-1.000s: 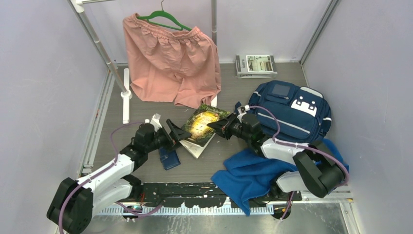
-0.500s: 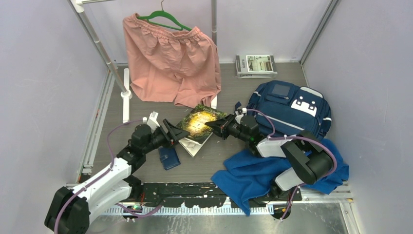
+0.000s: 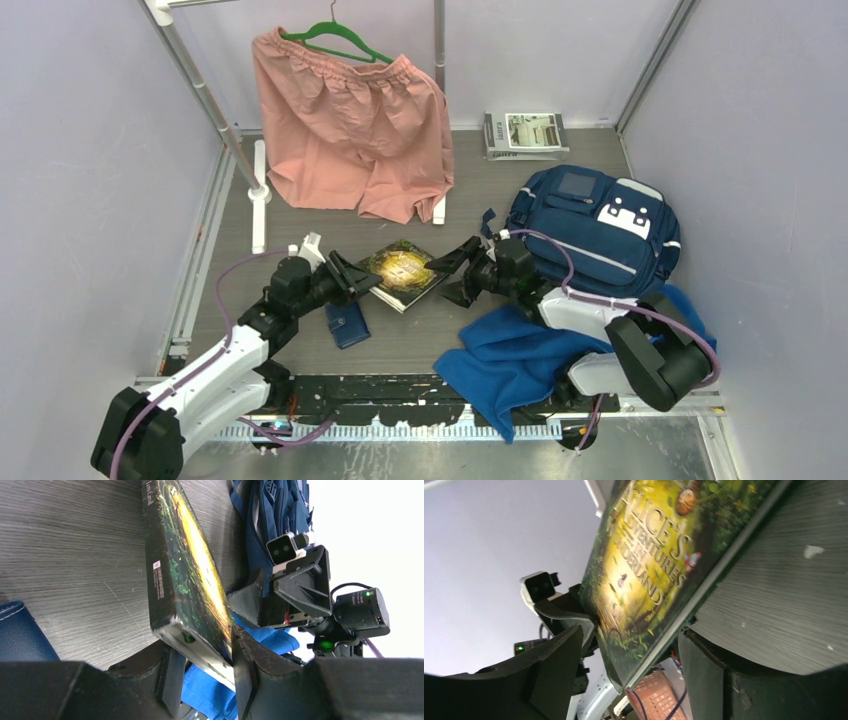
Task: Pack the student bag
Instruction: Pick up the book from the center of the board.
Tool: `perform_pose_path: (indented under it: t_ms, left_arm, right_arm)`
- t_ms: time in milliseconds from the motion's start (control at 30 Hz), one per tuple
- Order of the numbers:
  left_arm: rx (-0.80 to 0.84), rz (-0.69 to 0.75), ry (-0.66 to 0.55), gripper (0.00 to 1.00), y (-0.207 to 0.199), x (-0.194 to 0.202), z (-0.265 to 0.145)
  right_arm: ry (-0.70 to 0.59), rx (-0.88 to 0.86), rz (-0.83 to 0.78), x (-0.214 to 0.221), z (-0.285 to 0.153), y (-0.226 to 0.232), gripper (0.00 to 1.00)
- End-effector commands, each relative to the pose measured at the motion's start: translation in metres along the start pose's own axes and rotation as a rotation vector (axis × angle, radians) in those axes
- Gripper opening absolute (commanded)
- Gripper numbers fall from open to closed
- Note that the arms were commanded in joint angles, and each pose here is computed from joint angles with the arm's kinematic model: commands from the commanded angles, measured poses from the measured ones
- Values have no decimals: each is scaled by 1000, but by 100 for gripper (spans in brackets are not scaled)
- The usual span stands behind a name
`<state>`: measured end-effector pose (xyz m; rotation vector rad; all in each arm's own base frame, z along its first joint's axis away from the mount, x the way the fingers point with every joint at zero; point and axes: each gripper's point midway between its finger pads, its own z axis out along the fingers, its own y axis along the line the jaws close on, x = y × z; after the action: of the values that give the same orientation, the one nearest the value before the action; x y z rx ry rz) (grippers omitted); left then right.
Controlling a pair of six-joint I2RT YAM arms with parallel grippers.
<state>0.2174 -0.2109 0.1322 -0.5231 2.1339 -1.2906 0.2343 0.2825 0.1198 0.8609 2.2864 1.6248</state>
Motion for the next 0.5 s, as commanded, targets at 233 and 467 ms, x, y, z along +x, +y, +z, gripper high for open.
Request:
perform_pose_path:
  t_ms: [233,467]
  left_arm:
    - [45,25,-58,26,-22,-16,-2]
    - [59,29,-36,4,-30,-16,1]
  right_arm:
    - [-110,347,-334,-14,-50,-15,76]
    - [-242,513,-734,-44,-108,38,75]
